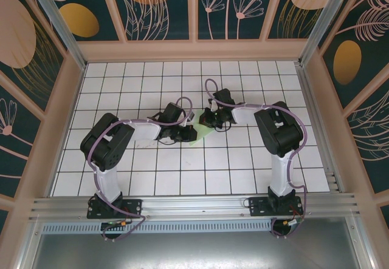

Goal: Fold a paper plane with a square sheet of paper (pick it up from the middle)
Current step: Fourth fold the wing at the center of the table.

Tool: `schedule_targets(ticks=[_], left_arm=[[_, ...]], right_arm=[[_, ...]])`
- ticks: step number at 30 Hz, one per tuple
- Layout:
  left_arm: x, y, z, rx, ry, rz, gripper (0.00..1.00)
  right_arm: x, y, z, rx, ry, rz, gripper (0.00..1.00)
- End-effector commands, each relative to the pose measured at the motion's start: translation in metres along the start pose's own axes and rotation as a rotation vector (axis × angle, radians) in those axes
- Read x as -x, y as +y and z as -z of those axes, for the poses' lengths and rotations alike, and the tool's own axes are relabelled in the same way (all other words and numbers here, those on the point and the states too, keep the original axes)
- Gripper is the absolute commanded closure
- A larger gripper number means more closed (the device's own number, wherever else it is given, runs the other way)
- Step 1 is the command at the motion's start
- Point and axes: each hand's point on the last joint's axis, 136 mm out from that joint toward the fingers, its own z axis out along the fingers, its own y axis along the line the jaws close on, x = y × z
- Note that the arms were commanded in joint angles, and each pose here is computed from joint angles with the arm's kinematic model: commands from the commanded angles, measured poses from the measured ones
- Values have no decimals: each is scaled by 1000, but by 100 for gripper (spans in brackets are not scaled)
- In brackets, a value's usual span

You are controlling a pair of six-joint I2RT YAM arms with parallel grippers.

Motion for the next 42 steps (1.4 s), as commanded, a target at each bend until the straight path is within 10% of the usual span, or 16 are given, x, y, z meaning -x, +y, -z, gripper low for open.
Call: schedule_targets(ticks=[1,19,30,42], left_arm=[[-27,18,-3,37,77,47,89],[-87,36,19,61,160,66,100],[9,-31,59,-19,-164,-113,100],[25,-11,7,-3,-86,-38,100]], right_arm=[[-31,-58,-19,-199,83,-80,100],[-33,-64,-19,-234,97,-87,100],[-34,-65,-20,-238,98,-95,100],[-34,-64,-22,-231,105,-95,100]])
